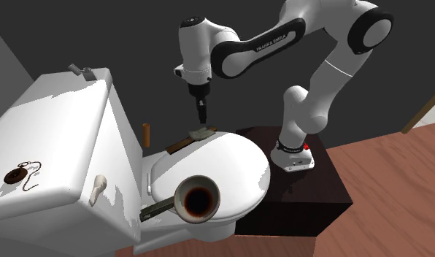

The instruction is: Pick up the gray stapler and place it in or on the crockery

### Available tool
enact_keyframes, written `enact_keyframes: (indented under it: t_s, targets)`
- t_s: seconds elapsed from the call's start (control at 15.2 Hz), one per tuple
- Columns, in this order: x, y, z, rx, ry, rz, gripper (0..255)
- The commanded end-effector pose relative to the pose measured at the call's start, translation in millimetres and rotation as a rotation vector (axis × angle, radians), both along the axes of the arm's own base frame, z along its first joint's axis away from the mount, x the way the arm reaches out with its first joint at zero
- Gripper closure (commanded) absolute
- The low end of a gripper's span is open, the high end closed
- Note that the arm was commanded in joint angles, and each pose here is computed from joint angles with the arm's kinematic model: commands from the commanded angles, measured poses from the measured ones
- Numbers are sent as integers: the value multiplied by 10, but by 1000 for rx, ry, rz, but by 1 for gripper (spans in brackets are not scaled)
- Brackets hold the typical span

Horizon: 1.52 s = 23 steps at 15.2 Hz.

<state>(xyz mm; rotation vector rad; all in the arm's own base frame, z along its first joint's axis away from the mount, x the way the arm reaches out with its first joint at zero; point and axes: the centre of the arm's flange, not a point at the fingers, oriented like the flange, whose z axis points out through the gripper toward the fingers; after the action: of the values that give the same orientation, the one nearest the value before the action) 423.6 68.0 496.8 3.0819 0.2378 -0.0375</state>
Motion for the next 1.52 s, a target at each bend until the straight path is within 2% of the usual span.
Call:
enact_keyframes:
  t_s: [0.0, 0.73, 1.45]
  targets:
    - [160, 173, -137, 4, 2, 26, 0]
    - [886, 1146, -919, 24, 21, 164, 0]
    - [1455, 2224, -1692, 44, 39, 302, 0]
